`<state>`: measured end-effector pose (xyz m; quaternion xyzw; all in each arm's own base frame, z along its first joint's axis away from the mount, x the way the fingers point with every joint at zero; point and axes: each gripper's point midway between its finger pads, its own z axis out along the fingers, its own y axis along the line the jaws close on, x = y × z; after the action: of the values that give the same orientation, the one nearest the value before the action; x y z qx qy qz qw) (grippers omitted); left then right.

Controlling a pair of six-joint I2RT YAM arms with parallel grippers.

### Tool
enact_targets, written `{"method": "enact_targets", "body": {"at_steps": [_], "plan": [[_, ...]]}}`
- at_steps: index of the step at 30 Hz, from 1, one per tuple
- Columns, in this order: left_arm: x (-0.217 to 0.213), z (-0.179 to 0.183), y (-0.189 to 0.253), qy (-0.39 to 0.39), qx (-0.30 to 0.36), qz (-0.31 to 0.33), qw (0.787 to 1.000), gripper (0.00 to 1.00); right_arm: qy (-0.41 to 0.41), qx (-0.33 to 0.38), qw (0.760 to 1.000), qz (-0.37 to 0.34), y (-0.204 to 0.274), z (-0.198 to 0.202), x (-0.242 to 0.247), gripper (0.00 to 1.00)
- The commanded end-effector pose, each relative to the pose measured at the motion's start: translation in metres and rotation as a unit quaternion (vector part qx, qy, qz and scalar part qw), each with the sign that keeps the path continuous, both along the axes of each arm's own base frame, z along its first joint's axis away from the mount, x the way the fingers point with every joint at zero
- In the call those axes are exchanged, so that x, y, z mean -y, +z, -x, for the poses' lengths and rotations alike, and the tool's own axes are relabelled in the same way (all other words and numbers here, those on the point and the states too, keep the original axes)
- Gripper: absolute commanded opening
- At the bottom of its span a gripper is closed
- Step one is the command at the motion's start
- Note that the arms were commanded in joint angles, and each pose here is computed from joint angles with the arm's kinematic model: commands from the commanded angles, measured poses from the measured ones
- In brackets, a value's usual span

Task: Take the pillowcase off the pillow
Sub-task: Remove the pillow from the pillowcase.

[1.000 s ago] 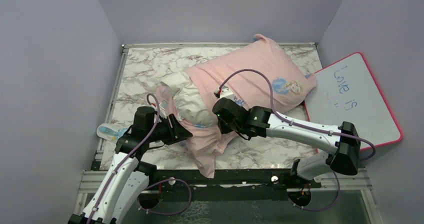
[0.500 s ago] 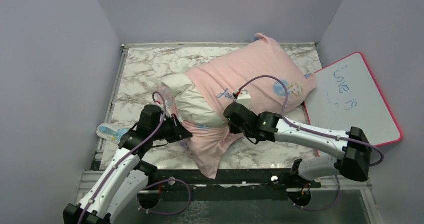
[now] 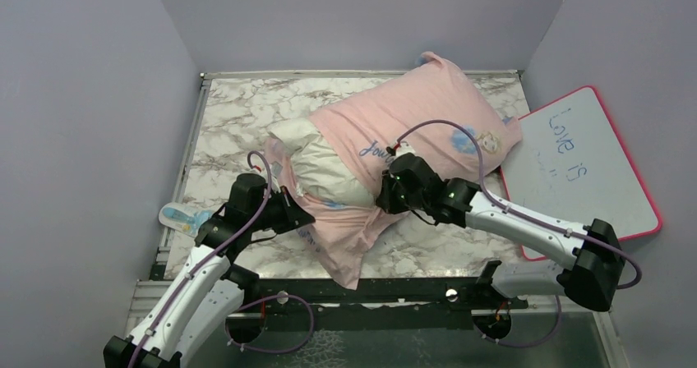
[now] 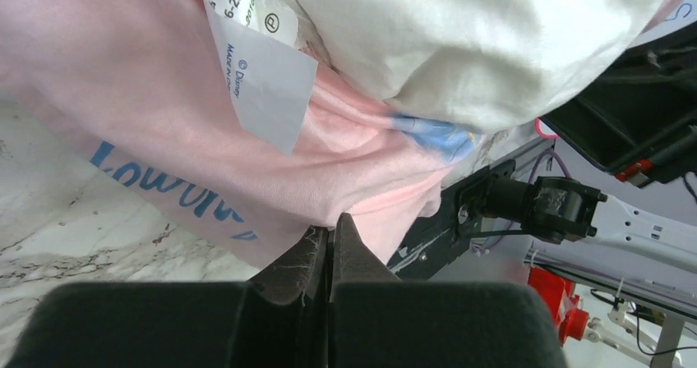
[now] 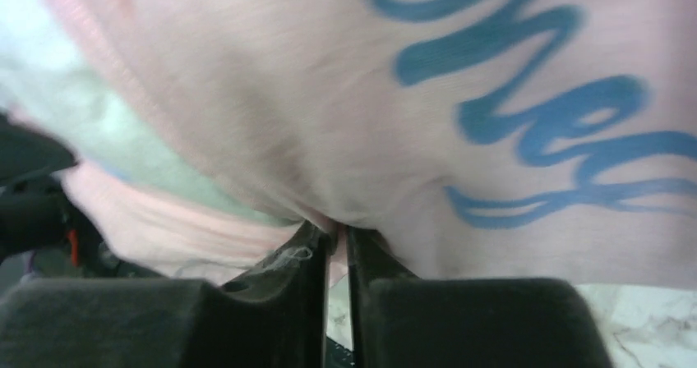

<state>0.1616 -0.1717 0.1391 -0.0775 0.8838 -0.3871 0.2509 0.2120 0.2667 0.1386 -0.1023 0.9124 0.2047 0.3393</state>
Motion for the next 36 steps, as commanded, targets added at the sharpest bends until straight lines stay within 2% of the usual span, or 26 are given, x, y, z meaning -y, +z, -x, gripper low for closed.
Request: {"method": "enact_targets", "body": {"at_steps": [1, 4, 7, 10, 13, 15, 18, 24, 33, 36], "plan": [[0.003, -0.006, -0.002, 0.001, 0.011, 0.013, 1.000, 0.00, 0.170, 0.007, 0.985, -0.039, 0.036, 0.030, -0.030, 0.24], [0.005, -0.004, -0.005, 0.001, 0.005, 0.017, 1.000, 0.00, 0.234, 0.033, 0.969, -0.079, 0.067, 0.047, -0.046, 0.39], [0.003, -0.006, -0.008, 0.008, 0.000, 0.014, 1.000, 0.00, 0.282, 0.033, 0.954, -0.099, 0.083, 0.066, -0.062, 0.45], [0.004, -0.006, -0.013, 0.009, -0.009, 0.008, 1.000, 0.00, 0.310, 0.044, 0.946, -0.087, 0.084, 0.078, -0.081, 0.49], [0.005, -0.005, -0.018, 0.007, -0.020, 0.000, 1.000, 0.00, 0.319, 0.033, 0.946, -0.054, 0.068, 0.076, -0.098, 0.50], [0.007, -0.003, -0.020, -0.001, -0.026, -0.003, 1.000, 0.00, 0.296, 0.036, 0.954, -0.022, 0.056, 0.061, -0.101, 0.50], [0.008, 0.000, -0.021, -0.004, -0.030, -0.010, 0.999, 0.00, 0.248, 0.063, 0.966, 0.029, 0.044, 0.033, -0.098, 0.52], [0.011, 0.008, -0.029, -0.022, -0.050, -0.038, 0.998, 0.00, 0.217, 0.104, 0.967, 0.080, 0.046, 0.005, -0.096, 0.61], [0.008, 0.010, -0.037, -0.016, -0.057, -0.075, 0.995, 0.00, 0.241, 0.072, 0.962, 0.102, 0.016, 0.011, -0.101, 0.63], [0.008, 0.010, -0.039, -0.015, -0.058, -0.081, 0.995, 0.00, 0.267, 0.039, 0.958, 0.093, 0.004, 0.025, -0.104, 0.58]]}}
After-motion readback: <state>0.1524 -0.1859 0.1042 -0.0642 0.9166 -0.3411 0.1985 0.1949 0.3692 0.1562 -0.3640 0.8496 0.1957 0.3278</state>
